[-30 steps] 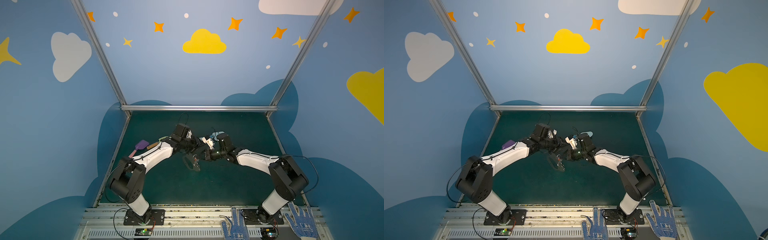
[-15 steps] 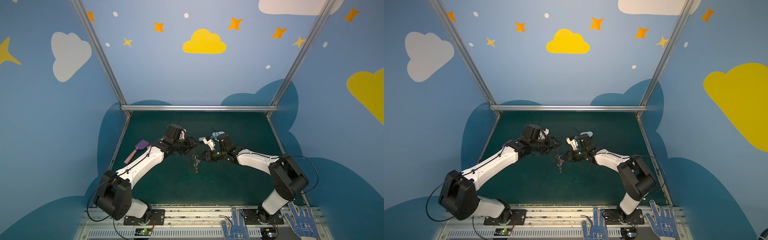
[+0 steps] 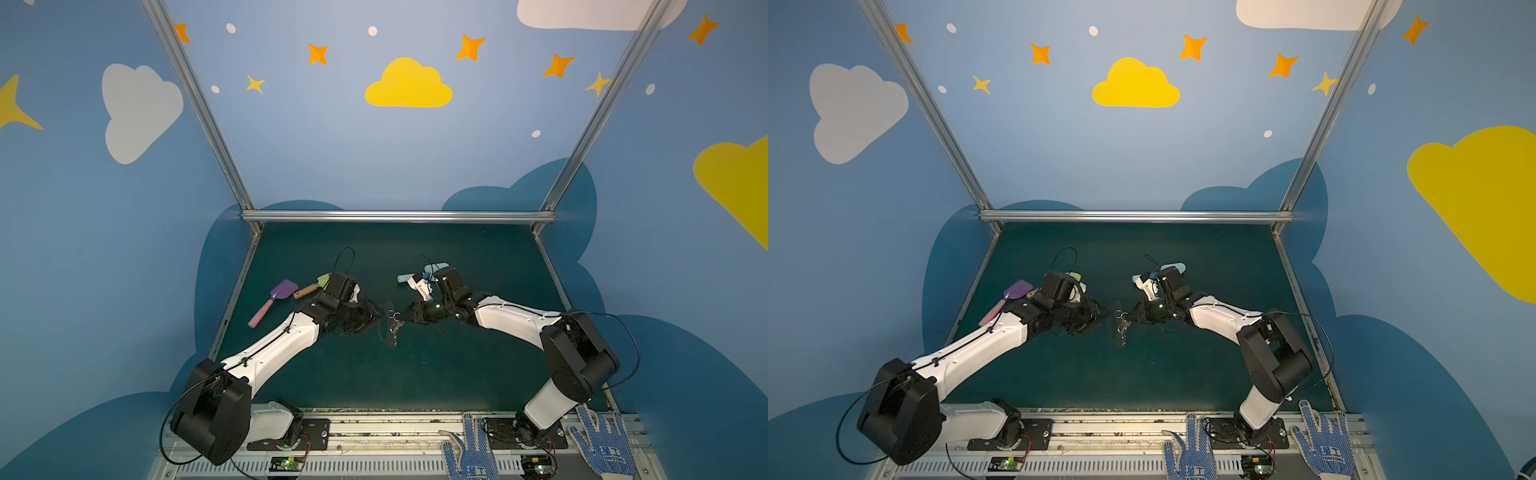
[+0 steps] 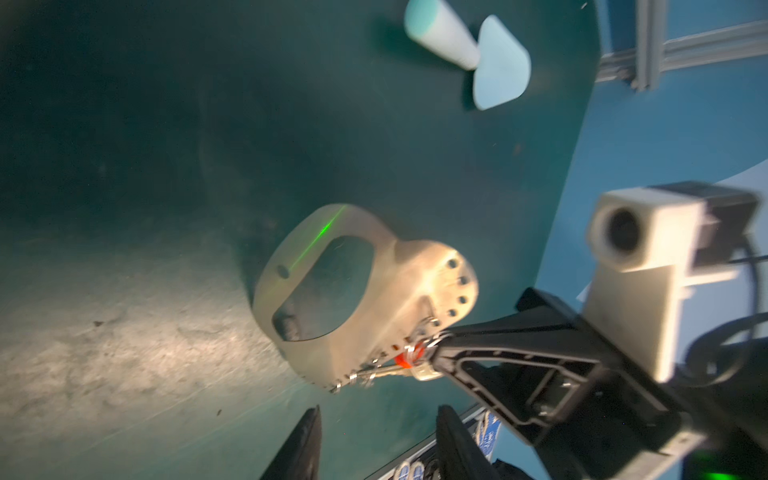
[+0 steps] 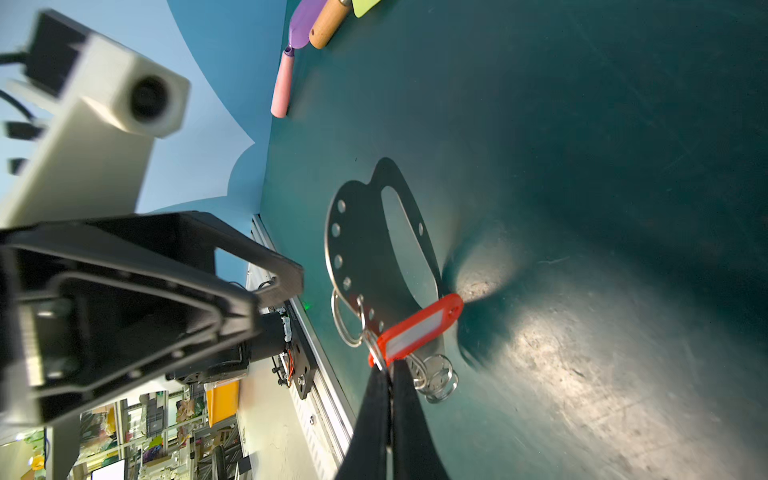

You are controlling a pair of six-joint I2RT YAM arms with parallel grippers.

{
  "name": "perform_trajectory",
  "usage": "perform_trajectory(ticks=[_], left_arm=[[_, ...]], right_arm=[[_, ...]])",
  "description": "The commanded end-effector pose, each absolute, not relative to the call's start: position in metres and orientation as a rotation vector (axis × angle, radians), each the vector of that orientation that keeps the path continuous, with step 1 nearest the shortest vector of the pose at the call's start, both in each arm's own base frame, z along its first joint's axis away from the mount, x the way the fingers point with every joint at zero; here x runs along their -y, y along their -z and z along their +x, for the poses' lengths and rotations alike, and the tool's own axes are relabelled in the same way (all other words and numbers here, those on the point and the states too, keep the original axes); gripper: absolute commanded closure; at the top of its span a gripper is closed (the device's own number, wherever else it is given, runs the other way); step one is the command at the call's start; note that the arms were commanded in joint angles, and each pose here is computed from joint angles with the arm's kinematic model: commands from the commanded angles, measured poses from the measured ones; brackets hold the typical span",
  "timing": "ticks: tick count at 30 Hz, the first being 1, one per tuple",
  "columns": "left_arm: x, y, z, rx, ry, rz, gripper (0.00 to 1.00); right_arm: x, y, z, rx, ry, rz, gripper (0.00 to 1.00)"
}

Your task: Put the keys on the keyring

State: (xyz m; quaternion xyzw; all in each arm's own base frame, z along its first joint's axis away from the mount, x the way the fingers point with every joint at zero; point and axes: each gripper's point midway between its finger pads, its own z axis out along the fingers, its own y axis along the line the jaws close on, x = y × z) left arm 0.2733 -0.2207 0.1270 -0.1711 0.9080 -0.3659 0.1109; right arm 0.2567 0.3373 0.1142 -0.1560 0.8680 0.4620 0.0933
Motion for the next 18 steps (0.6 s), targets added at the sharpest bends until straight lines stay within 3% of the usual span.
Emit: perform_trajectory(ticks=[1, 9, 13, 18], left_arm=[[0.228, -0.125, 0.281, -2.643, 1.125, -0.501, 0.54], [0.244, -0.127, 0.302, -2.582, 1.167, -0.477, 0.50], [0.251, -0.127, 0.310, -2.577, 1.172, -0.459, 0.57], [0.261, -0.131, 0.319, -2.564, 1.196, -0.430, 0.75]], right_arm=[[-0.334, -0.116, 0.247, -2.616, -1.369, -0.465, 1.00], [-0.336, -0.120, 0.247, -2.603, -1.386, -0.468, 1.00], [-0.339, -0.122, 0.247, -2.595, -1.400, -0.472, 1.00], [-0.339, -0.121, 0.245, -2.600, -1.409, -0.479, 1.00]])
